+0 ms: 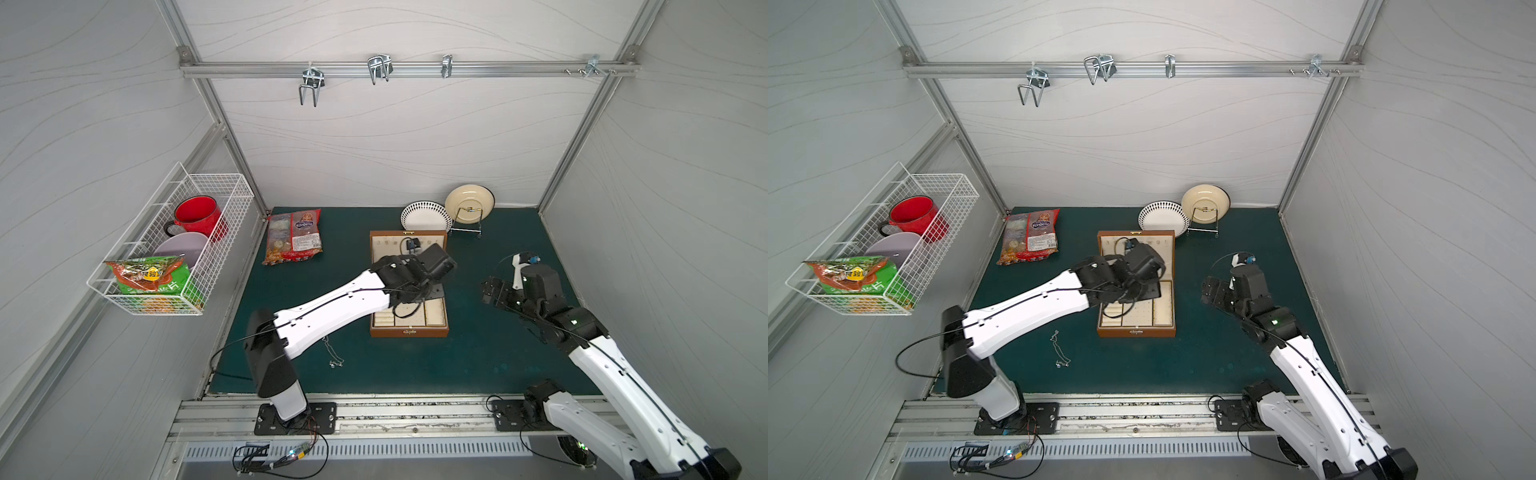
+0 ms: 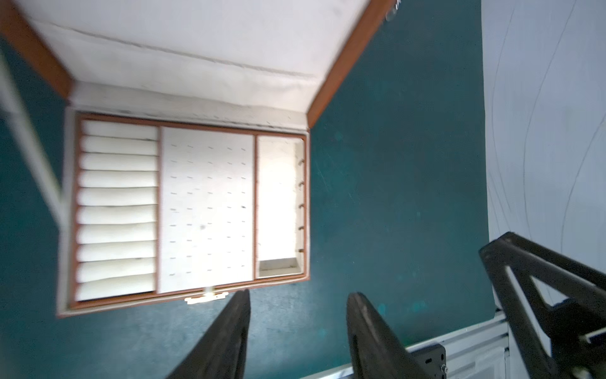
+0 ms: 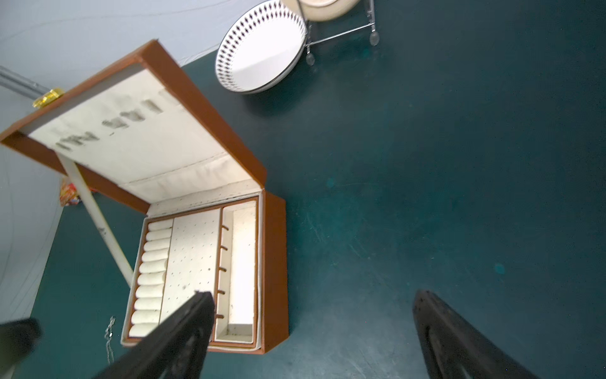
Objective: Put jewelry chain into jewelry box
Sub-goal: Move the jewelry box to the center of the board.
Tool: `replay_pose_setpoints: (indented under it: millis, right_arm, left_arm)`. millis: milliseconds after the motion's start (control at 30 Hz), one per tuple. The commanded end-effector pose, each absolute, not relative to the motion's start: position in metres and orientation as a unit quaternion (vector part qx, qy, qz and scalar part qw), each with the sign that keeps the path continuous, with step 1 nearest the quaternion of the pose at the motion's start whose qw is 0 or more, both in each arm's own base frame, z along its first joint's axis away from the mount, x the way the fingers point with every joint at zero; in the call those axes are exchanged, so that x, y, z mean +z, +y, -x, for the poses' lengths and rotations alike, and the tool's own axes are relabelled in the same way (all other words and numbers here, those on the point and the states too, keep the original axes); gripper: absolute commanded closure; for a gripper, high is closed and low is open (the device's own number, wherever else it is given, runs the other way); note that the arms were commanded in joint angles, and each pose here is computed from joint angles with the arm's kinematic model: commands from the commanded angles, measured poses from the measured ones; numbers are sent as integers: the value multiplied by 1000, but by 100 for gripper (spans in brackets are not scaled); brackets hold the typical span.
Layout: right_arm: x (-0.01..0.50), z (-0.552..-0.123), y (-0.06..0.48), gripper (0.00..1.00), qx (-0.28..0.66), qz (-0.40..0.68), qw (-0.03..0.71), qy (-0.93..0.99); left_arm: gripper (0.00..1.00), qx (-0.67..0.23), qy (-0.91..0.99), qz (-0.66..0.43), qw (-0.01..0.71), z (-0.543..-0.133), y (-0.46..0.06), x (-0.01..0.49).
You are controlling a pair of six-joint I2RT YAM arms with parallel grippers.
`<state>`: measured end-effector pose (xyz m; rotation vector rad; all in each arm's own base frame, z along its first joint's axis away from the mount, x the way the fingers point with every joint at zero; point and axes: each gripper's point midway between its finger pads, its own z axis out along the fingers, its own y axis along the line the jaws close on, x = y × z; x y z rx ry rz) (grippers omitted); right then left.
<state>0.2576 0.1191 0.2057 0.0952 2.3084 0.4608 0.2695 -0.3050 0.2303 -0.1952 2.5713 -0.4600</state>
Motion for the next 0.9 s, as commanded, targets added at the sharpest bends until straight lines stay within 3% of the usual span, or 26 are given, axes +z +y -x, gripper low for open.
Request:
replay_pose_setpoints:
  millis: [0, 367, 600, 867]
  right_arm:
    - [222, -264, 147, 1, 196, 11, 398, 896]
    - [218, -253, 259, 1, 185, 168, 384, 889]
    - [214, -259, 268, 1, 170, 182, 384, 889]
    - [210, -262, 262, 1, 149, 183, 387, 891]
  left_arm:
    - [50, -83, 961, 101, 244, -263, -232, 204]
    - [55, -9, 958, 232, 171, -229, -79, 134]
    - [59, -5, 960, 261, 100, -225, -59, 74]
    - [61, 4, 966, 244, 78, -240, -52, 40]
